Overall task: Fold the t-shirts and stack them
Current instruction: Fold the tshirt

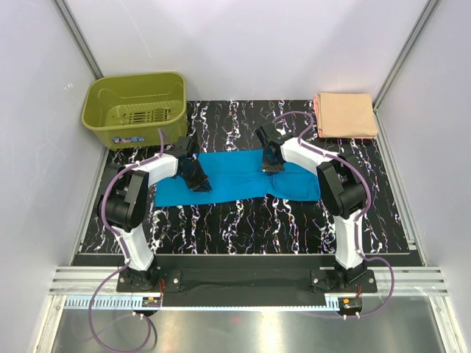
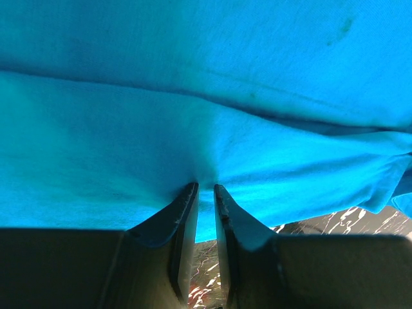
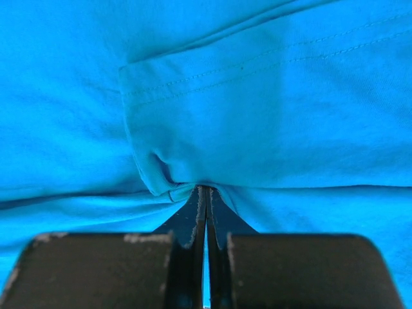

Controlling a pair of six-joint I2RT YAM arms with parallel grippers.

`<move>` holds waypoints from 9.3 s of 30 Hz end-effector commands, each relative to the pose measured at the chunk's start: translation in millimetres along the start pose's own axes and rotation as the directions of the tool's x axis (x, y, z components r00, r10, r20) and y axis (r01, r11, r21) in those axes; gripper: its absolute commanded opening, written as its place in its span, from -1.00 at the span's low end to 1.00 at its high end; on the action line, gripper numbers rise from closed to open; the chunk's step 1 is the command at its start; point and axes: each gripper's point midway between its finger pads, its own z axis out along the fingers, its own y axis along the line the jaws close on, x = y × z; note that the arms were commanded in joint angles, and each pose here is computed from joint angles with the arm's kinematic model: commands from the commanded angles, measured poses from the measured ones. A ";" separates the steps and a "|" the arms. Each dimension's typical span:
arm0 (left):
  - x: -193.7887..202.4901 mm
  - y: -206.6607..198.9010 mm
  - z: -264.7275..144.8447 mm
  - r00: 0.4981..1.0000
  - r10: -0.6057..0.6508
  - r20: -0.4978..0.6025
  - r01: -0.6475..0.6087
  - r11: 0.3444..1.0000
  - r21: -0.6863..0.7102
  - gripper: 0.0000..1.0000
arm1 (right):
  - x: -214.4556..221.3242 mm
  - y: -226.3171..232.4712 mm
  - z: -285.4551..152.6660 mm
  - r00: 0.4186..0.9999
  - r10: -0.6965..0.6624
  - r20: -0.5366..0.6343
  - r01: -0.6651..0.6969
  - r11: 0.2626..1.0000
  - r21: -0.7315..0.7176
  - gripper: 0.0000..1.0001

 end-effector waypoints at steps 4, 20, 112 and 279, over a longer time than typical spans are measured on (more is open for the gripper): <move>11.5 26.3 -1.6 0.999 0.048 -0.014 -0.049 0.996 -0.078 -0.52 | 13.0 9.3 -13.6 0.999 0.036 -0.040 -0.040 0.993 -0.109 -1.00; -10.6 1.9 -49.9 0.977 0.183 0.112 -0.180 0.983 -0.036 -0.38 | 20.1 -48.4 -102.3 0.980 0.183 -0.078 -0.195 0.963 -0.188 -0.22; 58.8 -33.2 -148.4 0.955 0.253 0.153 -0.290 0.900 0.324 0.20 | -107.2 67.8 77.3 0.980 -0.130 0.152 0.135 0.991 -0.022 0.81; -66.4 -124.0 -1.1 0.991 0.101 -0.092 -0.069 0.951 0.302 -0.81 | -47.5 -27.8 -37.8 0.936 0.215 -0.280 -0.319 0.856 -0.407 -0.95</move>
